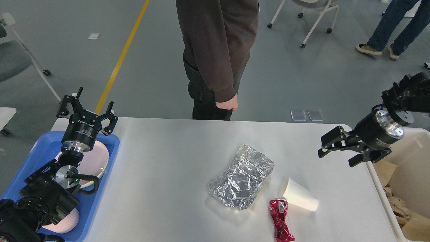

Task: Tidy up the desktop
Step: 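Move the right gripper over the white paper cup and lower it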

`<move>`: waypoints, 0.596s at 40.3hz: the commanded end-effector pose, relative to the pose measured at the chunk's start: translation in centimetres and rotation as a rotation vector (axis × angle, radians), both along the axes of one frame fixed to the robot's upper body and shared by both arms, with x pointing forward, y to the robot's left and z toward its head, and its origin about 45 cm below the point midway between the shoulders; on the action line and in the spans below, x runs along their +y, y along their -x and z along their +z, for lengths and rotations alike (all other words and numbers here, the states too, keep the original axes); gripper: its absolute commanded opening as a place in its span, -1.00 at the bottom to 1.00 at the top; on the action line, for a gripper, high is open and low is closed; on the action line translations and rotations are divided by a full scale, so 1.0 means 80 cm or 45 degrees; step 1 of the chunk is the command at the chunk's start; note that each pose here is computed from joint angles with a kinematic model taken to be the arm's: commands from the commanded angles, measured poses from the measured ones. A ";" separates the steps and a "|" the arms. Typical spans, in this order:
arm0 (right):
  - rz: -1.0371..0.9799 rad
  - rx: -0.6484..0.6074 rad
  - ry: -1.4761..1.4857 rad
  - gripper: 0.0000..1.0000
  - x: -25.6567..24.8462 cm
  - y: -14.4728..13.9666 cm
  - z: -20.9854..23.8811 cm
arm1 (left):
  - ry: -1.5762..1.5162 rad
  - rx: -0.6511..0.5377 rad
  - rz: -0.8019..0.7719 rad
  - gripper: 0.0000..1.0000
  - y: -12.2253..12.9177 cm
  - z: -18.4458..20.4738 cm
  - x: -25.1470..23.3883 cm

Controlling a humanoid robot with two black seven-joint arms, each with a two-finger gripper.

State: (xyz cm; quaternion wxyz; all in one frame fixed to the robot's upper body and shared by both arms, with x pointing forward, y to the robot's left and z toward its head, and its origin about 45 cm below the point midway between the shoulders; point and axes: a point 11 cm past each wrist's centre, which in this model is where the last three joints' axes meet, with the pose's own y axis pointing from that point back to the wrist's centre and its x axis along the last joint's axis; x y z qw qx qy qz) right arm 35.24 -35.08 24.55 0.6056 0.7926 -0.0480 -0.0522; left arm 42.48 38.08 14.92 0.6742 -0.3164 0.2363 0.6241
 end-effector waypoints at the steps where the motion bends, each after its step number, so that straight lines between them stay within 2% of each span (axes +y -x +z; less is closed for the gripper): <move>1: -0.079 0.076 -0.045 1.00 -0.003 0.019 -0.031 | 0.000 0.000 0.000 0.93 0.000 0.000 0.000; 7: -0.179 0.090 -0.096 1.00 -0.012 0.026 -0.038 | 0.000 -0.001 0.001 0.92 0.000 0.000 0.000; 14: -0.458 0.274 -0.250 1.00 -0.023 0.044 -0.035 | 0.000 0.000 0.000 0.93 0.000 0.000 0.000; 24: -0.571 0.246 -0.239 1.00 -0.051 0.048 -0.030 | 0.000 0.000 0.000 0.93 0.000 0.000 0.000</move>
